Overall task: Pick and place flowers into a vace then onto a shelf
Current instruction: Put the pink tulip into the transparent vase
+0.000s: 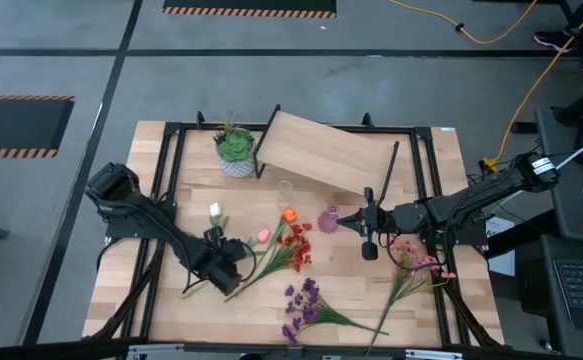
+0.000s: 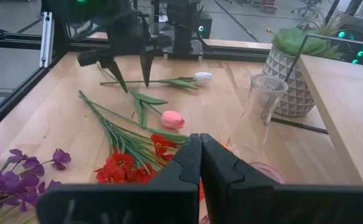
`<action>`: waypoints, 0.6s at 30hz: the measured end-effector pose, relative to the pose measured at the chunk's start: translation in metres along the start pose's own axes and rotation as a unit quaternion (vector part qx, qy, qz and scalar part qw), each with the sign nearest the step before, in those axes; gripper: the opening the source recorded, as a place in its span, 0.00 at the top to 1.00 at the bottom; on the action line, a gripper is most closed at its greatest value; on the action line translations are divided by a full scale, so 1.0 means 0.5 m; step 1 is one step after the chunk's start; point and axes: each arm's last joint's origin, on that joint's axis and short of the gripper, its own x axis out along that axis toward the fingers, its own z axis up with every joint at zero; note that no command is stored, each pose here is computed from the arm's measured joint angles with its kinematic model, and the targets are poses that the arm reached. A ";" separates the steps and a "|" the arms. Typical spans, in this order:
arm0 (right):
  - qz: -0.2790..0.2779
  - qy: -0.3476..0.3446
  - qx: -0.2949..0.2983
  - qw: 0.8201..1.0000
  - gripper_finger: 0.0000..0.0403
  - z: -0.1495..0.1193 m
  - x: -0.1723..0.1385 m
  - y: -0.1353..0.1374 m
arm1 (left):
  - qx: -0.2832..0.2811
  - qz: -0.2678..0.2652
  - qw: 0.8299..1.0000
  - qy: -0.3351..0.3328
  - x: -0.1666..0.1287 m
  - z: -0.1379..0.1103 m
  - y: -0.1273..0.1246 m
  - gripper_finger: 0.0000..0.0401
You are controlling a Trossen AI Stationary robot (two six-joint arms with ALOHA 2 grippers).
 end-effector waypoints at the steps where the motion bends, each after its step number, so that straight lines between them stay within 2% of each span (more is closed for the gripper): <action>1: 0.000 0.000 0.000 1.000 0.98 0.000 0.000 0.000 | -0.001 -0.001 1.000 0.007 0.004 0.000 -0.001 0.47; 10: 0.000 0.001 0.000 1.000 0.98 0.000 0.000 0.000 | 0.002 -0.005 0.999 0.045 0.031 0.004 -0.004 0.49; 14: 0.000 0.001 0.000 1.000 0.98 -0.001 0.000 0.000 | 0.000 -0.012 0.999 0.047 0.030 0.007 -0.003 0.56; 18: 0.000 0.002 0.000 1.000 0.98 -0.001 0.000 0.000 | 0.000 -0.016 0.999 0.046 0.030 0.007 -0.004 0.67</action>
